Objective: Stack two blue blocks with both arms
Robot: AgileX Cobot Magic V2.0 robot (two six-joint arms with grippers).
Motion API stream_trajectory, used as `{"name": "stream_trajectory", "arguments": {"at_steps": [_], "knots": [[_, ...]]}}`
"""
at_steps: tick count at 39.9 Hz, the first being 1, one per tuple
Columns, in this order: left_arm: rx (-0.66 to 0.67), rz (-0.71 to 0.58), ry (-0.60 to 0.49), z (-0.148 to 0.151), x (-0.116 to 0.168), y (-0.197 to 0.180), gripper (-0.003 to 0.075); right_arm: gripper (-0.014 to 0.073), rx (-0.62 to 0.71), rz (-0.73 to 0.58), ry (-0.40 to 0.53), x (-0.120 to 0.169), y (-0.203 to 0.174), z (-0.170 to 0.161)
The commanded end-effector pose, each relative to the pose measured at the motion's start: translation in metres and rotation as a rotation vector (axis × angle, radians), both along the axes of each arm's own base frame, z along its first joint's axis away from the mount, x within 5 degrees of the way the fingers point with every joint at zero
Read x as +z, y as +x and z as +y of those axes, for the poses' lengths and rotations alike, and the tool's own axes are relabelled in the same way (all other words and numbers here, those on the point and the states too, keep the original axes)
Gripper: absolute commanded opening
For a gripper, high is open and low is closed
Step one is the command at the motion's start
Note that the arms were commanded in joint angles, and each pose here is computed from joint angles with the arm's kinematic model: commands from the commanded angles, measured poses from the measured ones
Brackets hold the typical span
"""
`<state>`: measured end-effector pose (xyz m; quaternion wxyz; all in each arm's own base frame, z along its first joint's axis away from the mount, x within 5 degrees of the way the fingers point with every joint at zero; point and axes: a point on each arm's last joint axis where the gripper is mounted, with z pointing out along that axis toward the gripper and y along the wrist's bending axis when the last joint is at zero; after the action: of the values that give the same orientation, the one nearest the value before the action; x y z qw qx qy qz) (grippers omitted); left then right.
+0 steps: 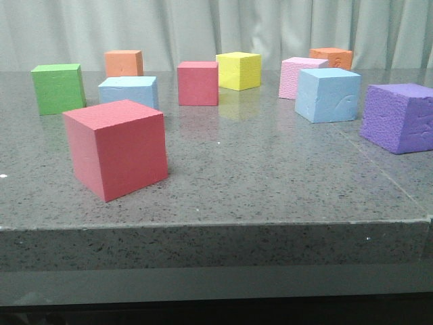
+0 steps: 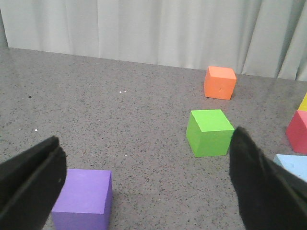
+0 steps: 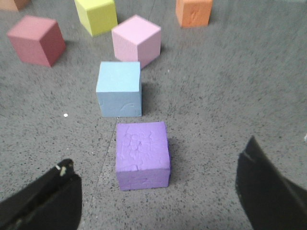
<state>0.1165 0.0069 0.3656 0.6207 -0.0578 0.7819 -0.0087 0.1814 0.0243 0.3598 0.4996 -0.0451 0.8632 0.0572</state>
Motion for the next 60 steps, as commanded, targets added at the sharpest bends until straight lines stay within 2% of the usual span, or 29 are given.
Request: {"name": "stream_trajectory", "arguments": {"at_steps": [1, 7, 13, 18, 22, 33, 45, 48, 55, 60], "knots": [[-0.008, -0.118, 0.003, -0.001, 0.019, 0.001, 0.0670, 0.0655, -0.005, -0.028, 0.002, 0.019, 0.033, 0.002], [-0.008, -0.118, 0.003, -0.001, 0.019, 0.001, 0.0670, 0.0655, 0.006, 0.063, -0.007, 0.021, 0.081, 0.009], [-0.008, -0.118, 0.003, -0.001, 0.019, 0.001, 0.0670, 0.0655, 0.065, 0.134, -0.019, 0.016, 0.126, 0.031], [-0.008, -0.118, 0.003, -0.001, 0.019, 0.001, 0.0670, 0.0655, 0.122, 0.177, -0.029, 0.009, 0.152, 0.054], [-0.008, -0.118, 0.003, -0.001, 0.019, 0.001, 0.0670, 0.0655, 0.113, 0.232, -0.008, 0.002, 0.172, 0.062], [-0.008, -0.118, 0.003, -0.001, 0.019, 0.001, 0.0670, 0.0655, 0.103, 0.309, -0.010, -0.022, 0.209, 0.070], [-0.008, -0.120, 0.003, -0.001, 0.019, 0.001, 0.0670, 0.0651, 0.103, 0.370, -0.021, -0.043, 0.220, 0.072], [-0.008, -0.120, 0.003, -0.001, 0.019, 0.001, 0.0670, 0.0605, 0.103, 0.373, -0.021, -0.044, 0.220, 0.072], [-0.008, -0.120, 0.003, -0.001, 0.019, 0.001, 0.0670, 0.0376, 0.103, 0.360, -0.018, -0.038, 0.217, 0.072], [-0.008, -0.120, 0.003, -0.001, 0.019, 0.001, 0.0670, 0.0353, 0.106, 0.341, -0.005, -0.030, 0.213, 0.072]]}}
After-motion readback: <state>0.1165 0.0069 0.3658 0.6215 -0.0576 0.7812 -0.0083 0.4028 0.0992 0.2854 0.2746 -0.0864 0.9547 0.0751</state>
